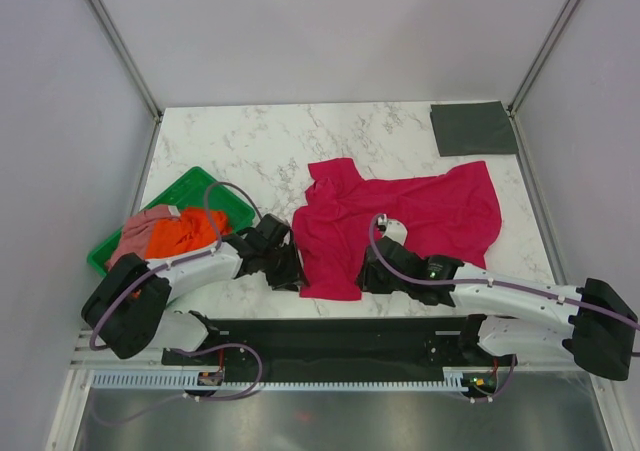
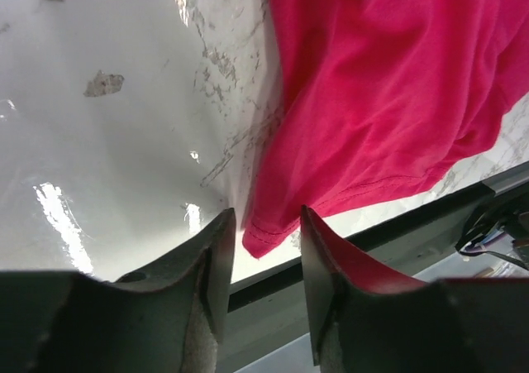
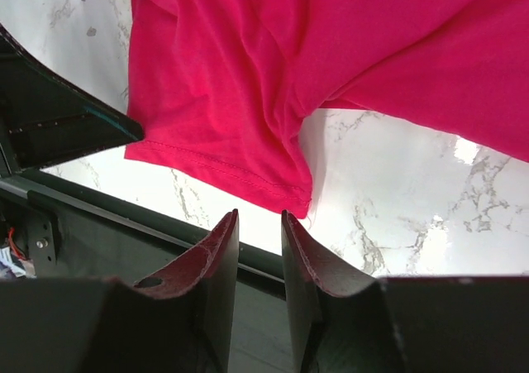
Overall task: Fold and stack the t-shirts
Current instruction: Flatten the tshirt out
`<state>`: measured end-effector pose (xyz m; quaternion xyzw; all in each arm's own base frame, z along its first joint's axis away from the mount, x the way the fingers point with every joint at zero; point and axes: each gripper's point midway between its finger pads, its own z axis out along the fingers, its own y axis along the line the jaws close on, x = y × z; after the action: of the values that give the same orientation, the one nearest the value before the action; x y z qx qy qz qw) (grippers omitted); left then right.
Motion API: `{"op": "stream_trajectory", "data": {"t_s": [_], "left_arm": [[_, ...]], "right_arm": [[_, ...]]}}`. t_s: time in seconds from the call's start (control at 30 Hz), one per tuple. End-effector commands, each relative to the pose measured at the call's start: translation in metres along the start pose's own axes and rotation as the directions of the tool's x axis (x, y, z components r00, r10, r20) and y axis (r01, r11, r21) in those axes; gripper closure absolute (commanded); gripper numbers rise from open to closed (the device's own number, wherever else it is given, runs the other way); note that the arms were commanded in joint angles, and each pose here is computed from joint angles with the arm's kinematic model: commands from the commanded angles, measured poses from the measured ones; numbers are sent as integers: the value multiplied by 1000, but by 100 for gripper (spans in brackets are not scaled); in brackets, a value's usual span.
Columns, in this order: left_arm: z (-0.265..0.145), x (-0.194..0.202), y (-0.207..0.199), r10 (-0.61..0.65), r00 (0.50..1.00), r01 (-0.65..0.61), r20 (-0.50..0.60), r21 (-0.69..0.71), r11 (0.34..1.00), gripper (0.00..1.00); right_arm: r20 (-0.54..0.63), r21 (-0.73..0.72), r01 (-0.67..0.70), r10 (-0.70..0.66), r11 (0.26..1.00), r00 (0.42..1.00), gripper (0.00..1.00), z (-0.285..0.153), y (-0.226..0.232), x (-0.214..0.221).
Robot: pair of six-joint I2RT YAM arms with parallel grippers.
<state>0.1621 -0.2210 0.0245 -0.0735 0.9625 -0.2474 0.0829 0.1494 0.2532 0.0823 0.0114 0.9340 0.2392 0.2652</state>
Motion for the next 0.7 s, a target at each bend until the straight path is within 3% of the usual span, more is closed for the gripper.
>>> {"op": "stream_trajectory", "data": {"t_s": [0.0, 0.17, 0.27, 0.33, 0.37, 0.43, 0.57, 0.6, 0.67], "left_arm": [[7, 9, -6, -30, 999, 31, -21, 21, 999, 57], [14, 25, -5, -37, 996, 36, -78, -7, 999, 66], [17, 33, 5, -53, 996, 50, -76, -42, 998, 67], [19, 36, 13, -56, 995, 51, -77, -63, 997, 76], [19, 36, 14, -52, 996, 47, -77, -65, 997, 88], [18, 35, 13, -39, 996, 35, -79, -63, 997, 98], [7, 14, -19, -9, 1000, 9, -20, 13, 1000, 98], [2, 3, -21, 81, 997, -81, 15, -7, 997, 98], [-7, 3, -21, 106, 994, -106, 3, -24, 994, 98]], "right_arm": [[51, 8, -12, 12, 1000, 999, 64, -9, 7, -16], [60, 65, -65, 62, 996, 996, 62, -12, -5, -28], [79, 79, -90, 84, 993, 993, 62, -16, -11, -43], [100, 98, -105, 95, 990, 990, 62, -20, -17, -55], [108, 108, -117, 106, 987, 989, 62, -22, -20, -60], [122, 139, -179, 162, 974, 979, 60, -26, -30, -71], [113, 186, -342, 326, 921, 939, 52, -25, -60, -83], [150, 223, -405, 379, 887, 913, 51, -27, -77, -94], [189, 340, -463, 423, 818, 886, 50, -33, -109, -96]]}}
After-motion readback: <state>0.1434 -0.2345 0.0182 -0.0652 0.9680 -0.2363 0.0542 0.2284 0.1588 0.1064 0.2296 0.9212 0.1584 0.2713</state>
